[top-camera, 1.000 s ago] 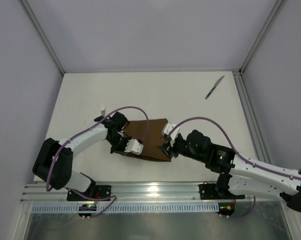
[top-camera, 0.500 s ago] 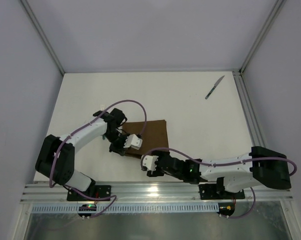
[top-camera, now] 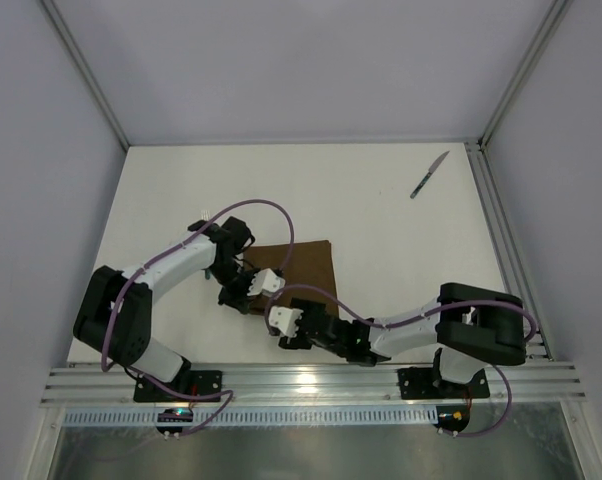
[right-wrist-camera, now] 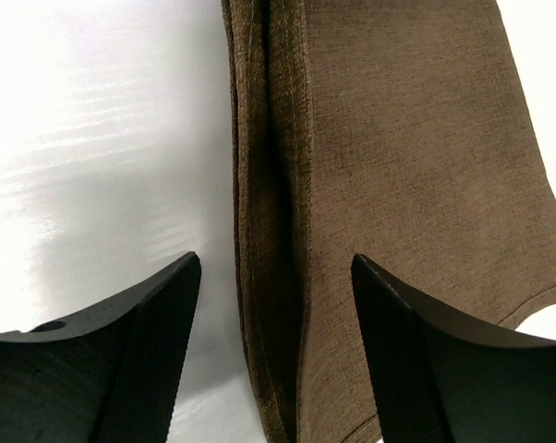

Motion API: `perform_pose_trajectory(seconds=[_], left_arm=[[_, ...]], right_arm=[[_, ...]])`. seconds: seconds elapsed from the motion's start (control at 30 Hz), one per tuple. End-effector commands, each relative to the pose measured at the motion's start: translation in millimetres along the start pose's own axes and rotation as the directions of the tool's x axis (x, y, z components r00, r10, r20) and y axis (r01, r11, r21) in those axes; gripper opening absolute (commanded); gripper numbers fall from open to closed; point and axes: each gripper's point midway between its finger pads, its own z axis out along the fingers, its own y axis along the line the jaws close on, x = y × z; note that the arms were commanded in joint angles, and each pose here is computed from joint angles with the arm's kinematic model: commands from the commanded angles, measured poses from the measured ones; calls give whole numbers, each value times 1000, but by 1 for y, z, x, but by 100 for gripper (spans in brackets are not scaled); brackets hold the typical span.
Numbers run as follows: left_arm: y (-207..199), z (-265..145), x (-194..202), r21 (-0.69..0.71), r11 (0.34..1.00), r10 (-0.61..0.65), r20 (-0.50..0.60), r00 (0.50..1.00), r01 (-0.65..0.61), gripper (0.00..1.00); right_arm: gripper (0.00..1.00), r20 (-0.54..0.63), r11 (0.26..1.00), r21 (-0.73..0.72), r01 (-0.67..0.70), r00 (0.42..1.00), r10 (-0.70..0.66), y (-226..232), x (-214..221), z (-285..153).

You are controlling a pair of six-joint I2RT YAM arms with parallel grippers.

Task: Fold the napkin into a case and place the utensils inside
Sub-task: Fold the upper triangle-folded napkin at the center of the board.

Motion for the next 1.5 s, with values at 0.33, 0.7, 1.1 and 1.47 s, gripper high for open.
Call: perform_pose_trajectory(seconds=[0.33,0.7,1.1,1.47], left_arm=[[-3,-6,-8,15,1000,-14,56,998,13,0],[-6,-43,-25,-67,965,-232,223,947,252,94],[11,-87,-3,-264,840,-325,454,829,474,91],[47,-94,-3,-457,785,-202,448,871,417,98]], right_arm=[[6,-68,997,-35,-75,995,72,5,17,16],[4,-187,899,-300,-320,944,273,10,12,14],[4,-301,668,-504,-548,836,458,17,-7,14],[4,-465,370,-514,-774,614,638,-11,-7,30]])
